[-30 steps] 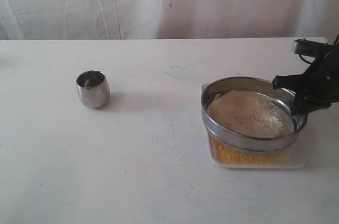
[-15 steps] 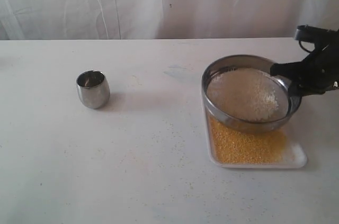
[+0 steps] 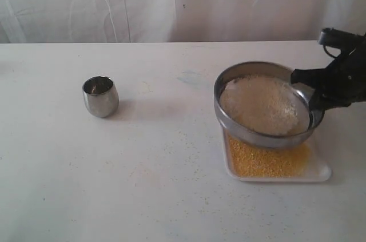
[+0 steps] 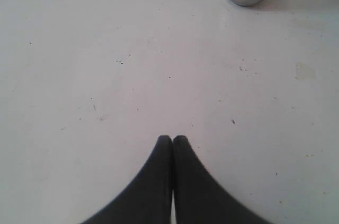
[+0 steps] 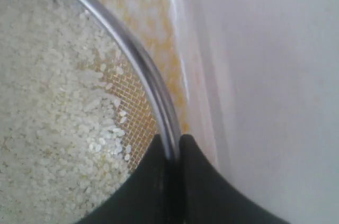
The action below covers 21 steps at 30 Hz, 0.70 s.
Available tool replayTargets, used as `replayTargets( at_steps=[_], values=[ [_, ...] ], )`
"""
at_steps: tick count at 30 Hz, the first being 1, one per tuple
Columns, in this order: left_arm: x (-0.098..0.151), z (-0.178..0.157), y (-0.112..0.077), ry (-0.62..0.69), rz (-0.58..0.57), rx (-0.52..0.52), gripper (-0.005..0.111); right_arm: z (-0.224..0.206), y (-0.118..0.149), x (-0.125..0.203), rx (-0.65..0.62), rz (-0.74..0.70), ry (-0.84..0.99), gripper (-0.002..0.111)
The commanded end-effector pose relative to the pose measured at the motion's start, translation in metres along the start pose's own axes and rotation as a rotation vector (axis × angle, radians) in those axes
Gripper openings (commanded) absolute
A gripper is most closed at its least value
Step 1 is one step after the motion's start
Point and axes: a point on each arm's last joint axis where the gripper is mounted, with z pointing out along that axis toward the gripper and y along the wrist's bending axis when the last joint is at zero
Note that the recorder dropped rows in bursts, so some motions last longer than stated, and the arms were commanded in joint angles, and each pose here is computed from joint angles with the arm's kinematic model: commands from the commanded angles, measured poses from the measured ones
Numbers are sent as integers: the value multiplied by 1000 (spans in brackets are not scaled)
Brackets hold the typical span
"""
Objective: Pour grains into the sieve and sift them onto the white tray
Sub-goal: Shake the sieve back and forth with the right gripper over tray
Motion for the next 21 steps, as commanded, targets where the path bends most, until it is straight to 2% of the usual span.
replayTargets(
  at_steps=[1,3,4,9,12,14,15,19,21],
  values=[
    [4,0,-1,32,-4,8,0,-3,4,-8,13,-84,-118,0],
    [4,0,-1,32,-4,8,0,-7,-1,-22,34,-38,-249,0],
    [4,0,-1,32,-4,8,0,-8,-2,-21,27,-6,-229,0],
    [4,0,-1,32,-4,8,0,-10,4,12,-23,-23,103,0],
    [4,0,-1,32,-4,8,0,-9,3,0,-2,-68,-36,0],
    [4,0,-1,32,-4,8,0,-10,0,-14,22,-51,-181,0],
    [4,0,-1,32,-4,8,0,-10,0,-16,22,-25,-195,0],
    [4,0,-1,32,-4,8,0,-11,4,9,-22,-21,87,0],
    [4,0,-1,32,-4,8,0,-8,4,17,-30,-70,138,0]
  ],
)
